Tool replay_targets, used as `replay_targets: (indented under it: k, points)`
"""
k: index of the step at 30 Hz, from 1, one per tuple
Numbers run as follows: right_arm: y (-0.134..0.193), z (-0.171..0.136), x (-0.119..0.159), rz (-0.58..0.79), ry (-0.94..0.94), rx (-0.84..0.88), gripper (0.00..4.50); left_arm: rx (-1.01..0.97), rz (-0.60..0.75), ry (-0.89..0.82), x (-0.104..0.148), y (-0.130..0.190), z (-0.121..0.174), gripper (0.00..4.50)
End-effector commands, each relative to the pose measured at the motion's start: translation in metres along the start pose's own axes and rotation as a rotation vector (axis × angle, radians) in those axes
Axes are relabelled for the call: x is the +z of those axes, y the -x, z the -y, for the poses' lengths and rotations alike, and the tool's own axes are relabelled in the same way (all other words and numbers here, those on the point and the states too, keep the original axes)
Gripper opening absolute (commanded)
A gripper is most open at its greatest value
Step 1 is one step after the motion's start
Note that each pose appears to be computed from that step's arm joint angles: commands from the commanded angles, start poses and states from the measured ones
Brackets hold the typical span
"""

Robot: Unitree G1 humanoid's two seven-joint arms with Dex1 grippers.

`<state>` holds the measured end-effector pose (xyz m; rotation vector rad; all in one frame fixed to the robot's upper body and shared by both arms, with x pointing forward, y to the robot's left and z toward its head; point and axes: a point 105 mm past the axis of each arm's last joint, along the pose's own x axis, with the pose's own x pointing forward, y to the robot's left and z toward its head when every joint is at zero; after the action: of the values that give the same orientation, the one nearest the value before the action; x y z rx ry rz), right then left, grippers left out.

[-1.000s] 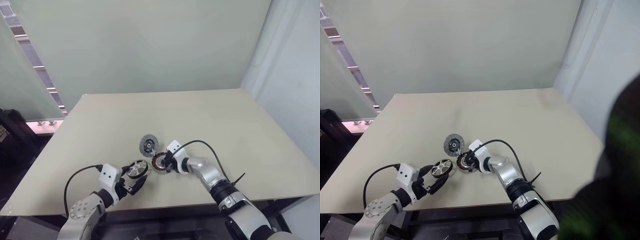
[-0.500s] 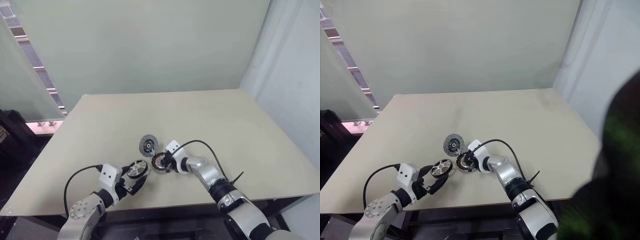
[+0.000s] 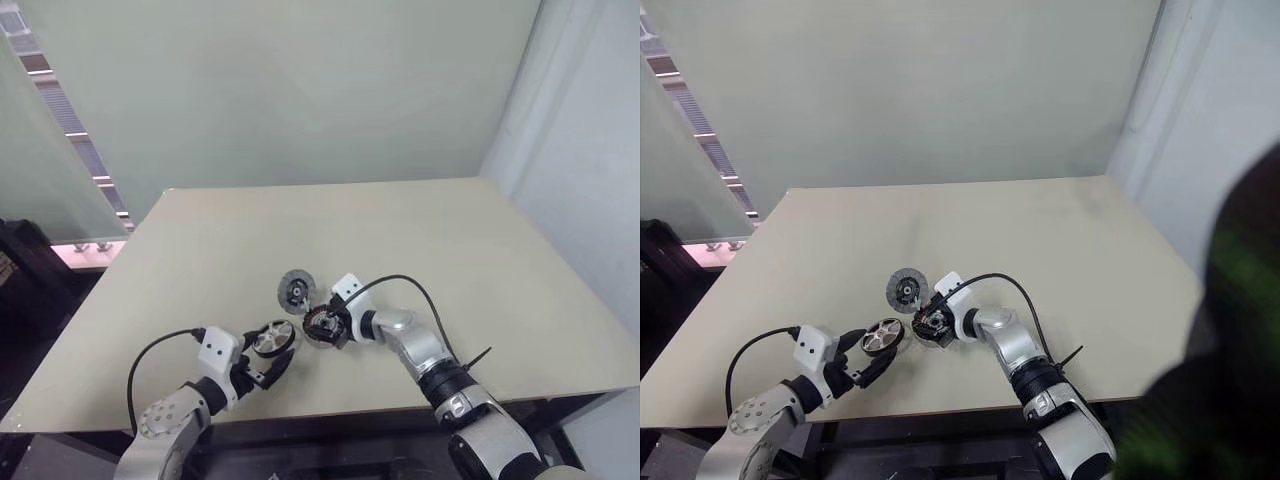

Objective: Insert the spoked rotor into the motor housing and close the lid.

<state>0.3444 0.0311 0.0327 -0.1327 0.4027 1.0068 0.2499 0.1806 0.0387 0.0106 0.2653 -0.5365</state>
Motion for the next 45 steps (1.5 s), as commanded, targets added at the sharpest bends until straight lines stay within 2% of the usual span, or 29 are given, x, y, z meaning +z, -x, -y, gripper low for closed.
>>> replay_targets:
  k: [1,5,9,10,13,15,20,26,30,34,40,45]
  points:
    - [0.002,0.000,0.019,0.065,0.018,-0.010,3.26,-0.009,0.045,-0.041,0.017,0.000,0.000,4.50]
    - [-0.003,0.001,0.010,0.033,0.035,-0.037,1.72,-0.008,0.044,-0.042,0.017,0.000,0.000,4.50]
    - [-0.010,0.005,-0.013,-0.038,0.056,-0.085,0.21,-0.007,0.046,-0.043,0.018,0.000,0.000,4.50]
    - [-0.011,0.005,-0.018,-0.053,0.058,-0.089,0.03,-0.006,0.047,-0.043,0.018,0.000,0.000,4.50]
    - [-0.012,0.005,-0.031,-0.090,0.068,-0.089,0.03,-0.004,0.047,-0.040,0.017,0.001,0.001,4.50]
    - [-0.012,0.005,-0.029,-0.073,0.052,-0.085,0.03,-0.002,0.046,-0.037,0.016,0.002,0.001,4.50]
    - [-0.006,0.007,0.000,0.041,0.017,-0.066,0.03,0.011,0.052,-0.011,0.014,0.005,0.001,4.50]
    - [0.007,0.010,0.020,0.099,0.034,-0.048,0.03,0.064,0.099,0.162,0.013,0.014,-0.001,4.50]
    - [0.014,0.006,0.017,0.072,0.047,-0.017,0.92,0.106,0.102,0.298,0.004,0.021,-0.005,4.50]
    - [0.022,-0.004,0.010,0.045,0.081,0.048,2.35,0.153,0.123,0.472,-0.004,0.024,-0.004,4.50]
    - [0.034,-0.006,0.006,0.045,0.131,0.045,4.47,0.209,0.177,0.755,-0.012,0.021,-0.002,4.50]
    - [0.045,0.005,0.008,0.067,0.143,-0.021,4.47,0.215,0.196,0.987,-0.016,0.011,0.003,4.50]
